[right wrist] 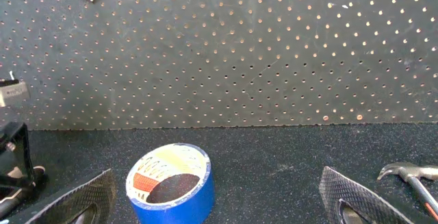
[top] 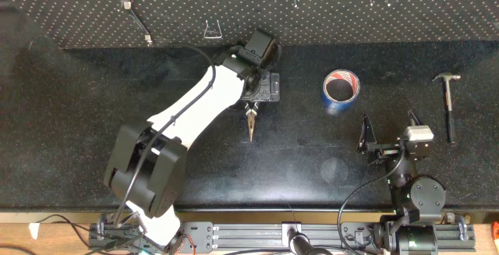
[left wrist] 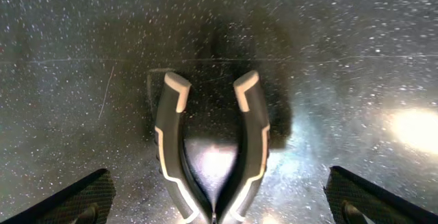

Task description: Place Tools Onto Pegboard

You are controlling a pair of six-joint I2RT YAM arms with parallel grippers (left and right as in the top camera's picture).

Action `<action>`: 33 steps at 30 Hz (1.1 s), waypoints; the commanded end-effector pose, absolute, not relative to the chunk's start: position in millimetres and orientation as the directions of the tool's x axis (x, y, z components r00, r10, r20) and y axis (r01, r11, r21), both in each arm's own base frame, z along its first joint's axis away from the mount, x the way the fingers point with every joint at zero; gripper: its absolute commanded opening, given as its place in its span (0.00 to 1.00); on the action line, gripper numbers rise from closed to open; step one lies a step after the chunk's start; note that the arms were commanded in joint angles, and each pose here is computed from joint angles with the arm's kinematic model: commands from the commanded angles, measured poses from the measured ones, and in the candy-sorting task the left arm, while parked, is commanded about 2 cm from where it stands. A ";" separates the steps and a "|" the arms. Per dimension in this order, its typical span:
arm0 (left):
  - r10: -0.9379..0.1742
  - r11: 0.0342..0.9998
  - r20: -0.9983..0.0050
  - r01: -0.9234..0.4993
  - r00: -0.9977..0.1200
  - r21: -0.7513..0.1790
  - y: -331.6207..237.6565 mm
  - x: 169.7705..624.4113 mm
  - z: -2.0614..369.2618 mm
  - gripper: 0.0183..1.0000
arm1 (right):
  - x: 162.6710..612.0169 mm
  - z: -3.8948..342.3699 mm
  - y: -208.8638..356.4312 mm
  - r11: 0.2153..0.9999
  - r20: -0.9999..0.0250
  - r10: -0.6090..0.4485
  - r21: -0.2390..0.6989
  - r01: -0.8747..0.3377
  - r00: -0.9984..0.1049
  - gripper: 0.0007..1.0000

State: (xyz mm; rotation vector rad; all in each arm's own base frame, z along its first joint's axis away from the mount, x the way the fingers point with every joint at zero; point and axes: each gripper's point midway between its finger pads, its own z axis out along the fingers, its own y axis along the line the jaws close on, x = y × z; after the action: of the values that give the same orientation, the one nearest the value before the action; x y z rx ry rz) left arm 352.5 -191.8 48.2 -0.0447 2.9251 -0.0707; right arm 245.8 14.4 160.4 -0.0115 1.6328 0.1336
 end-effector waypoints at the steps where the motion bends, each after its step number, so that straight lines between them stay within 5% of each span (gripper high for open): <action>1: -0.052 0.999 -0.217 -0.047 -0.975 -0.027 -190.5 357.0 43.5 1.00 | 245.4 159.4 15.8 0.991 -0.994 0.084 0.091 -0.093 -0.070 0.98; 33: -0.061 0.997 -0.202 -0.051 -0.977 -0.051 -195.6 363.3 26.7 1.00 | 245.4 159.4 15.9 0.991 -0.994 0.084 0.091 -0.094 -0.070 0.98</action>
State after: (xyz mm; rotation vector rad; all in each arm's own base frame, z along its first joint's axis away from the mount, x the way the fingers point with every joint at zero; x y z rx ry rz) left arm 358.9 -194.2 30.4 -0.0522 2.9302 -0.0603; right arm 245.8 14.4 160.5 -0.0115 1.6325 0.1336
